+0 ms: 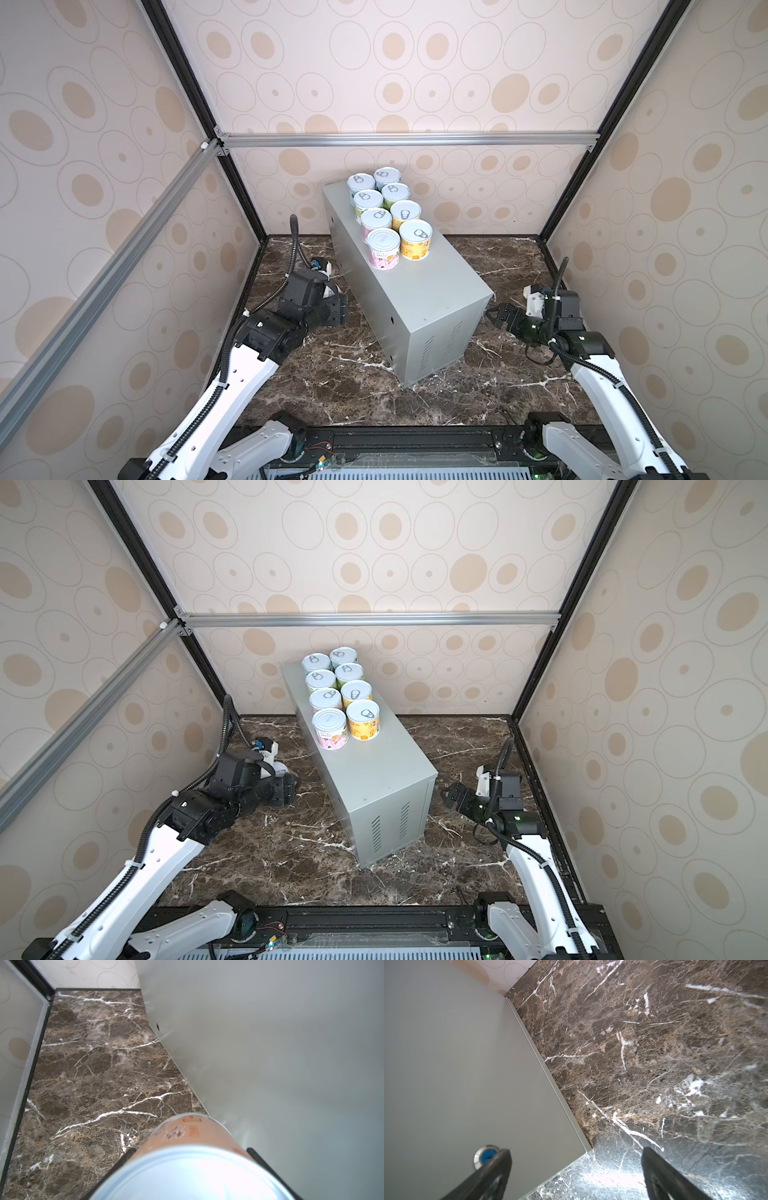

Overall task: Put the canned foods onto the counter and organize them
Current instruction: 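Carry the orange-labelled can up over the box top with the left gripper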

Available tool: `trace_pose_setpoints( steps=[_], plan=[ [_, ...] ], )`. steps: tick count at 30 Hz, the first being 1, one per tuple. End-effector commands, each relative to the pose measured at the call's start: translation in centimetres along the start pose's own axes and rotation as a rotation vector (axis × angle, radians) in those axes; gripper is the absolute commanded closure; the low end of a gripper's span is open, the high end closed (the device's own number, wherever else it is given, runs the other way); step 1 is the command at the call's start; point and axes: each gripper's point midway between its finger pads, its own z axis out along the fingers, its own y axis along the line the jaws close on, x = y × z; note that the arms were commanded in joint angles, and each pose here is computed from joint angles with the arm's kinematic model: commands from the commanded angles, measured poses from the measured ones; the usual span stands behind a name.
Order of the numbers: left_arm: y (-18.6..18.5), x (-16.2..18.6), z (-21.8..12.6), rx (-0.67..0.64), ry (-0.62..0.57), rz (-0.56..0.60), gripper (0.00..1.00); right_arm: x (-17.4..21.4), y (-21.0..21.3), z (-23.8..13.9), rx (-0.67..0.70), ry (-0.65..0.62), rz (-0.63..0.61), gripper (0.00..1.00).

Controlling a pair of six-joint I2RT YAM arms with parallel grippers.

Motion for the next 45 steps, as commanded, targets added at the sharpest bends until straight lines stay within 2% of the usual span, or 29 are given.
trace_pose_setpoints(
  steps=[1, 16, 32, 37, 45],
  plan=[
    [-0.6, -2.3, -3.3, 0.011, -0.086, 0.026, 0.38, -0.4, 0.4, -0.6, 0.005, -0.005, -0.024, 0.0],
    [-5.4, -3.4, -6.7, 0.126, -0.078, 0.088, 0.4, 0.6, 0.0, 0.5, -0.004, 0.035, -0.046, 0.0],
    [-14.7, -5.5, -10.7, 0.166, -0.1, 0.277, 0.4, 1.1, 0.3, 1.9, -0.059, 0.063, -0.053, 0.01],
    [-16.1, -7.1, -11.4, 0.138, -0.101, 0.315, 0.4, 1.2, 0.5, 1.9, -0.074, 0.06, -0.057, 0.01],
    [-18.2, -8.6, -12.2, 0.185, -0.115, 0.336, 0.39, 1.2, 0.9, 1.7, -0.099, 0.051, -0.062, 0.01]
  ],
)
